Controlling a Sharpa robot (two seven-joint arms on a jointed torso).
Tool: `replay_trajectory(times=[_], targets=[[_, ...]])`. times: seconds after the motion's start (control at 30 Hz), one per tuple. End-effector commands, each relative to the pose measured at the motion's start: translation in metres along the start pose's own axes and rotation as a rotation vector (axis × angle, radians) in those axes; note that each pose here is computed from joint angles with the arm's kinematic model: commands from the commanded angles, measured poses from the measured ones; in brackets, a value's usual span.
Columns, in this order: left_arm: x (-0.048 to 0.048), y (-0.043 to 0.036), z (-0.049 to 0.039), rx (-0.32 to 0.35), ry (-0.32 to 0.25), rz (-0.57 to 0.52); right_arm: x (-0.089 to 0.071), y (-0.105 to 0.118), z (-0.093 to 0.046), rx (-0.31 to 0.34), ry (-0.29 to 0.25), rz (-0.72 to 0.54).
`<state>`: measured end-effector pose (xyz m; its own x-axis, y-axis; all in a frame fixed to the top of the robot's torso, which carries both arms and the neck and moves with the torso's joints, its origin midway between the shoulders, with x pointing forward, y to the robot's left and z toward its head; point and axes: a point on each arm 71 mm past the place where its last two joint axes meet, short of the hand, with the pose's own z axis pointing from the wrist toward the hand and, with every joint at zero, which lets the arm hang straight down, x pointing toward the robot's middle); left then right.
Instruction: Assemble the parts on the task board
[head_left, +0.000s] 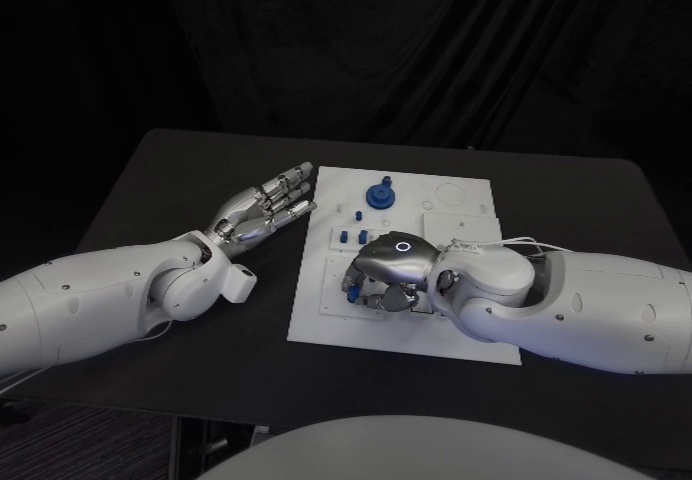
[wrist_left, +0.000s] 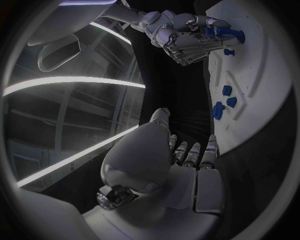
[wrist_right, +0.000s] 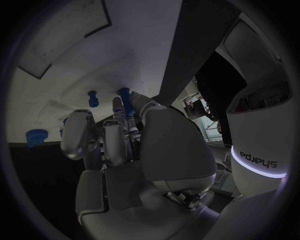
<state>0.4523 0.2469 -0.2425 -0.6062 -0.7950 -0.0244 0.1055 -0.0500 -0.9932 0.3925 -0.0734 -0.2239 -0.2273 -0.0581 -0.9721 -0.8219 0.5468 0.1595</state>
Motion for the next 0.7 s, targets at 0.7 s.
replay_trajectory(times=[0.7], targets=[[0.0003,0.0017,-0.0025,0.006,0.005,-0.011,-0.021,-0.008,-0.024,0.003,-0.137,-0.006]])
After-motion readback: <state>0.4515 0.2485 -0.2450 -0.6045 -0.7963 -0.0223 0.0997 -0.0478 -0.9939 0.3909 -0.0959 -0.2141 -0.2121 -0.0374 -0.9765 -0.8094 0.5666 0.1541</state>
